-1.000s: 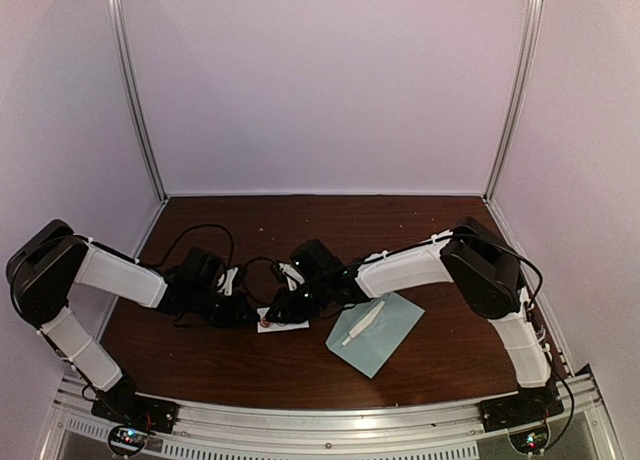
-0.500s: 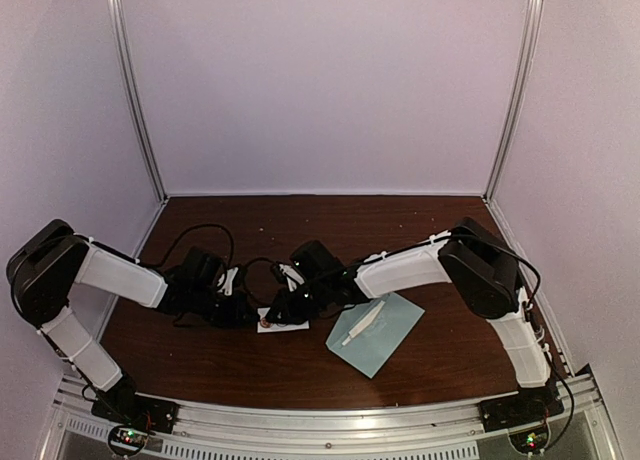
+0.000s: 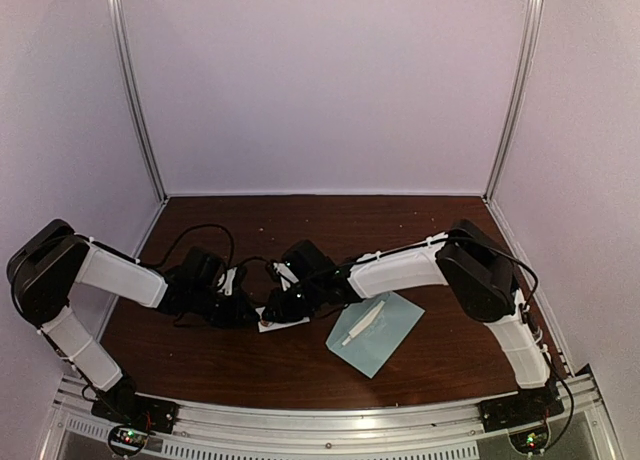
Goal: Place the letter into the envelope and seal it
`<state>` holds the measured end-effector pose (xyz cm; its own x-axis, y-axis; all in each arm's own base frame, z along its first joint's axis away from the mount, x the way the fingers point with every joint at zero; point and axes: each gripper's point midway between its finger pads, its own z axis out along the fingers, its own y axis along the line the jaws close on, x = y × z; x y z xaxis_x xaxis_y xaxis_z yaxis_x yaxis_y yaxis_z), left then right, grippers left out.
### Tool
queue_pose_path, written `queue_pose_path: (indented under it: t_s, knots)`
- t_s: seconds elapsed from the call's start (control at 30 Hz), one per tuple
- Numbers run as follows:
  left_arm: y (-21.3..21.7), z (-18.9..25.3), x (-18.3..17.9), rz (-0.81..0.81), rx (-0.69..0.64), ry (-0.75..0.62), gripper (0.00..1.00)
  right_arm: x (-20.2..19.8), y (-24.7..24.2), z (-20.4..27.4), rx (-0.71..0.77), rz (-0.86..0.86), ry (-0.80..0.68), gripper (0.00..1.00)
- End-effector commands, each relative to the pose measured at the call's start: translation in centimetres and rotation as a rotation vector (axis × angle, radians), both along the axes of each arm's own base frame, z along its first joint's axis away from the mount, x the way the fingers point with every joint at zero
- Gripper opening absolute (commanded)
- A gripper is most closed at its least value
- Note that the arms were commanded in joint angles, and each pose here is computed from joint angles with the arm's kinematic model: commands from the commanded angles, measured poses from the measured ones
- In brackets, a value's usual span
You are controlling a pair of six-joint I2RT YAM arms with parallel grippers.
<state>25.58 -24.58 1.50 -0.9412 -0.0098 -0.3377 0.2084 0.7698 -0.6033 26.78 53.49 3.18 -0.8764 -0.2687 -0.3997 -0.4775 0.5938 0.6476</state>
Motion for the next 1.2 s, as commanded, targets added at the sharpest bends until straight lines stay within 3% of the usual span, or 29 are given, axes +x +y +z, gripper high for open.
queue_pose_path:
  t_s: [0.0,0.7,1.03,1.17]
  knots:
    - [-0.2,0.2,0.6,-0.002,-0.006,-0.018,0.02,0.6,-1.9,-3.0,-0.154,-0.054,-0.046,0.19]
    - [-0.2,0.3,0.6,-0.001,-0.009,-0.019,0.02,2.2,-3.7,-2.0,-0.268,-0.129,-0.176,0.20]
    - [-0.2,0.4,0.6,0.002,-0.011,-0.022,0.02,1.9,-2.9,-2.6,-0.253,-0.109,-0.160,0.14]
    - [-0.3,0.4,0.7,0.001,-0.012,-0.025,0.02,2.1,-2.7,-2.8,-0.252,-0.113,-0.161,0.05]
